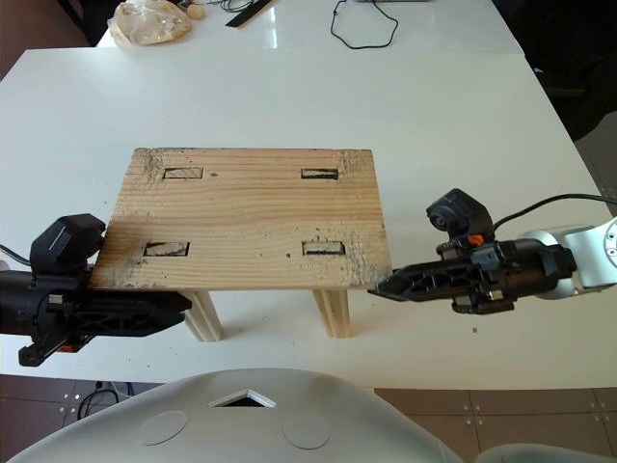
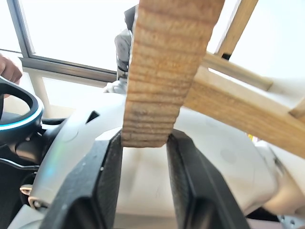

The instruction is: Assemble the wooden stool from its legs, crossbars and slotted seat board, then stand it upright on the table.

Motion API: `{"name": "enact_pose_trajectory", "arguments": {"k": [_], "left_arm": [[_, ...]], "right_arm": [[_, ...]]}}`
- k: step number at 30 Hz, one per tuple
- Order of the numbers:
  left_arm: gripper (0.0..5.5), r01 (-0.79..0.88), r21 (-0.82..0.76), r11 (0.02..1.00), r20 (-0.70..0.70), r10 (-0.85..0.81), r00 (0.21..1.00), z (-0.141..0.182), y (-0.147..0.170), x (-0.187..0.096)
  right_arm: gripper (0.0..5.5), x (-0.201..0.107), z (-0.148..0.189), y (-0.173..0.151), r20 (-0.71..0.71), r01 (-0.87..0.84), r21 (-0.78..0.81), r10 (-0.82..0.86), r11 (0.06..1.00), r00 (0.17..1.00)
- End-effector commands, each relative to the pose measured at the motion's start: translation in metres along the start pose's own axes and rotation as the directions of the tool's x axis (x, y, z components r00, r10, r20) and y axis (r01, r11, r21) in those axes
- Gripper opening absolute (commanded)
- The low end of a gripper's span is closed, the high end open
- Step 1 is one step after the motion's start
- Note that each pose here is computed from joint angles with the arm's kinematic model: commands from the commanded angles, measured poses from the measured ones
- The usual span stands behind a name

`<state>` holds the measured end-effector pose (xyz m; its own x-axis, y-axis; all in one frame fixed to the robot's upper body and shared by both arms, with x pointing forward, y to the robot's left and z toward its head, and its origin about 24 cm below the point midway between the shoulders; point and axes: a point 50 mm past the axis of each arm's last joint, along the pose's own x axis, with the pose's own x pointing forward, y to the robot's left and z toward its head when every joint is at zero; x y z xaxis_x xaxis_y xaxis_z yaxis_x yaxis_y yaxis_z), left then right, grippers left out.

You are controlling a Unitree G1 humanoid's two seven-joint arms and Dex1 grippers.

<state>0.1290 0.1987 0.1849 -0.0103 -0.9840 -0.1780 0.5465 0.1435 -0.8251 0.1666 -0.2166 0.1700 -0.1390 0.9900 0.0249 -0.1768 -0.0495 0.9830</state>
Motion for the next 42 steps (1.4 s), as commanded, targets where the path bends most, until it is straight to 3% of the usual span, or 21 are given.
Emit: {"name": "enact_pose_trajectory", "arguments": {"k": [1,6,11,26,30,38,42], "left_arm": [[1.34,-0.038,-0.053,0.998,-0.117,0.031,0.993,-0.013,0.004,0.005],[1.34,-0.108,0.168,0.98,-0.181,0.139,0.974,-0.014,0.009,0.006],[1.34,-0.119,0.152,0.981,-0.13,0.139,0.982,-0.006,0.016,-0.005],[1.34,-0.152,0.285,0.946,-0.041,0.171,0.984,0.023,0.044,-0.026],[1.34,-0.166,0.32,0.933,0.012,0.171,0.985,0.034,0.061,-0.018],[1.34,-0.308,0.395,0.866,0.076,0.303,0.95,0.007,0.073,-0.026],[1.34,-0.2,0.378,0.904,0.024,0.206,0.978,-0.021,0.055,-0.018]], "right_arm": [[1.35,0.005,0.004,-0.012,0.005,0.126,-0.032,-0.126,0.992,0.992],[1.35,0.016,0.019,-0.009,0.116,0.281,-0.235,-0.261,0.93,0.958],[1.35,0.017,0.024,-0.007,0.167,0.334,-0.275,-0.298,0.901,0.94],[3.68,0.012,0.05,-0.004,0.332,0.406,-0.314,-0.301,0.858,0.894],[3.9,0.012,0.058,-0.01,0.402,0.462,-0.297,-0.329,0.836,0.854],[3.9,0.007,0.03,-0.019,0.321,0.541,-0.38,-0.442,0.75,0.838],[3.9,0.01,0.009,-0.024,0.239,0.551,-0.467,-0.501,0.692,0.832]]}}
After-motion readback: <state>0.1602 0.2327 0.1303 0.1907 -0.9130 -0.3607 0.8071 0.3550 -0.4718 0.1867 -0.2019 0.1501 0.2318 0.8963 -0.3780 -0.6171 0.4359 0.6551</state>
